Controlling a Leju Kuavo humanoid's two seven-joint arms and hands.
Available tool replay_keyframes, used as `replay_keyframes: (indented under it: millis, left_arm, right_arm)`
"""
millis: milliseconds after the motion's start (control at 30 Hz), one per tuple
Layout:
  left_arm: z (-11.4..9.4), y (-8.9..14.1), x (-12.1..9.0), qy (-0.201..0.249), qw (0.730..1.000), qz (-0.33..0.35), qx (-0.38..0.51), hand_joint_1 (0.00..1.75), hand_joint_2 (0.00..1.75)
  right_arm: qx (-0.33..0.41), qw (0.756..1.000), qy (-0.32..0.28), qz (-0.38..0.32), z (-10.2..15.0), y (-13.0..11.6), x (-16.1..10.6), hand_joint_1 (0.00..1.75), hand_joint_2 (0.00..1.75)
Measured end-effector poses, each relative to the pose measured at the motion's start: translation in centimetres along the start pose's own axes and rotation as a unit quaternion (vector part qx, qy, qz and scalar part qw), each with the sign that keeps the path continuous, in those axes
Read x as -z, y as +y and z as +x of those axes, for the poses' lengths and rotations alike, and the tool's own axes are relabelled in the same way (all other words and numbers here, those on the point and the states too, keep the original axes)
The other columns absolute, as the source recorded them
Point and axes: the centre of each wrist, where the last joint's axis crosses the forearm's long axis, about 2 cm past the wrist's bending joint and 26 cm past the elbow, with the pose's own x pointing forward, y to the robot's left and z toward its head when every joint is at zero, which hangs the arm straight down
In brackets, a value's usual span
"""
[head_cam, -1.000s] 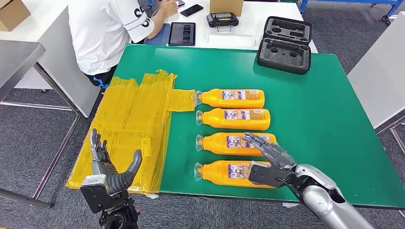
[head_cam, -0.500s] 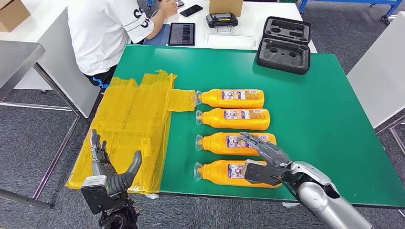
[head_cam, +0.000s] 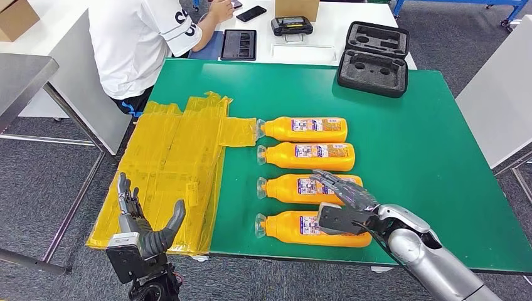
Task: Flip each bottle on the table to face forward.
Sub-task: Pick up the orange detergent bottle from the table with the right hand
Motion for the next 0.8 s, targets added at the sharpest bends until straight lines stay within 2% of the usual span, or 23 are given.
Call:
replay_keyframes:
  millis: [800]
  left_arm:
    - [-0.12,0.26,0.12,0.000,1.000,0.002,0.003,0.00,1.75]
  right_arm:
    - [0.003,1.000,0.010,0.017,-0.16,0.41,0.96,0.00,1.75]
